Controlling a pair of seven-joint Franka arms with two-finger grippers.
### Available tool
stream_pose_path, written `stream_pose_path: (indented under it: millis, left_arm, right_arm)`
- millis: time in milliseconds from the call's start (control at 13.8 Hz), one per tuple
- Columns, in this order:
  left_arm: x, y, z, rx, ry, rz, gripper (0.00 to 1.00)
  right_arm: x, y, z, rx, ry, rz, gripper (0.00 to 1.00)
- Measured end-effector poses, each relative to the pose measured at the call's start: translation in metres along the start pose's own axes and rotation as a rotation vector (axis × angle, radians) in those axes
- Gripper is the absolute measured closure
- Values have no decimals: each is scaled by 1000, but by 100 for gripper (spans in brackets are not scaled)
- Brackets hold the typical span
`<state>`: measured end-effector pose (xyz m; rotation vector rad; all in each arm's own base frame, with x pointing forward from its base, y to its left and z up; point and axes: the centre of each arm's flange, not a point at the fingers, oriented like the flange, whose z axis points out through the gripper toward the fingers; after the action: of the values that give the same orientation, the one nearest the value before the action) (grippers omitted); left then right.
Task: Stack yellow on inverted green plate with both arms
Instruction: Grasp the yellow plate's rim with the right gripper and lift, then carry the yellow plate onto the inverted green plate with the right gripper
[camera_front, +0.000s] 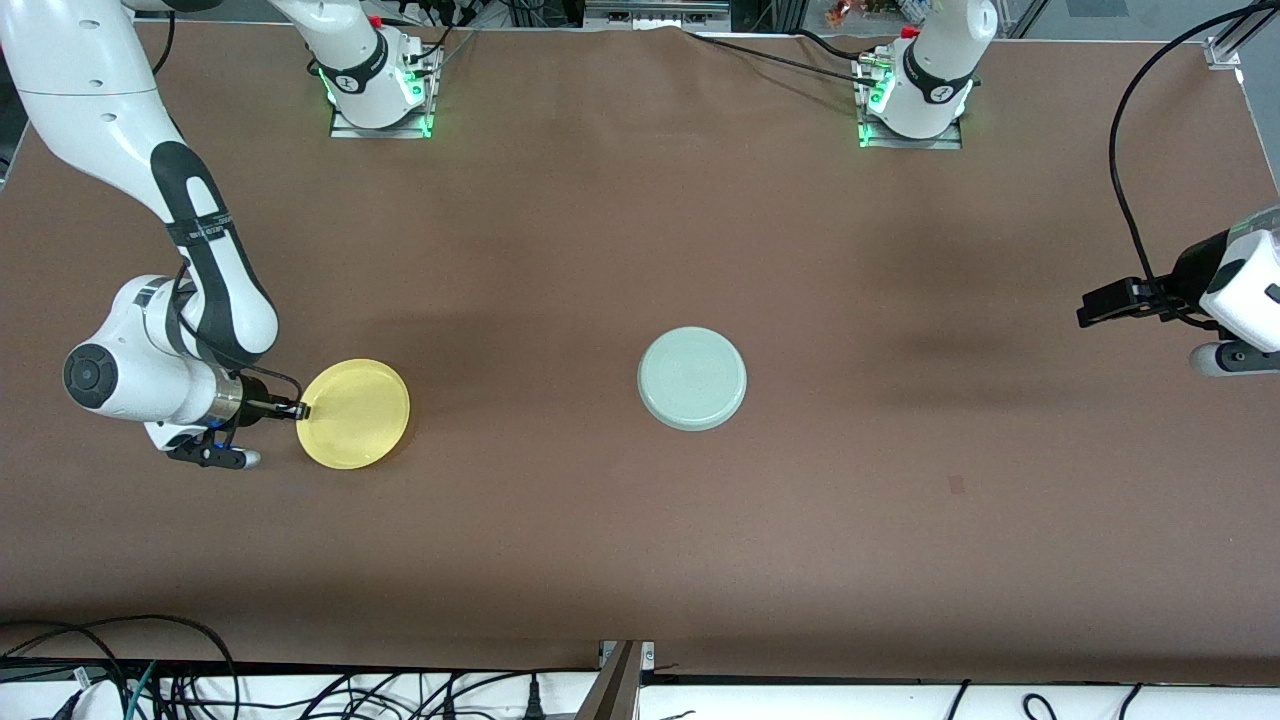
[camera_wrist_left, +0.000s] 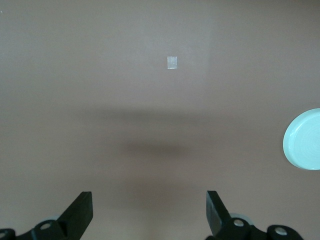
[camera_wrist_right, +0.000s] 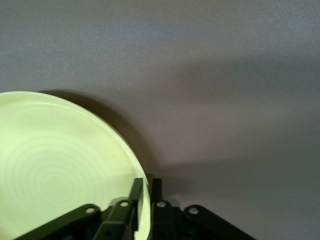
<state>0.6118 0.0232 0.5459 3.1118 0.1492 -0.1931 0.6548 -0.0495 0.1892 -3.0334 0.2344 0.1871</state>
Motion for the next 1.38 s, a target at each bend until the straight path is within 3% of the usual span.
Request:
stream_pose_path:
  millis: [218,436,654,799,1090,1380]
  left_arm:
    - [2,-4,5,0,-10,-7,0]
    - [3,-3,6,0,-12,-5,0]
    - [3,0,6,0,-11,1,0]
    - [3,0,4,-1,-8,1,0]
    - [3,0,2,-1,-4,2,0]
    - [3,-1,2,-1,-4,1,0]
  right_arm:
    - [0,-5,-9,7,-2,-6,97]
    - [0,-22,-50,20,-14,-32,97]
    - [-10,-80,-112,58,-21,-121,97]
    - [-26,-132,-129,90,-57,-143,97]
    - [-77,-268,-117,121,-114,42,97]
    - [-140,-409,-72,182,-34,168,97]
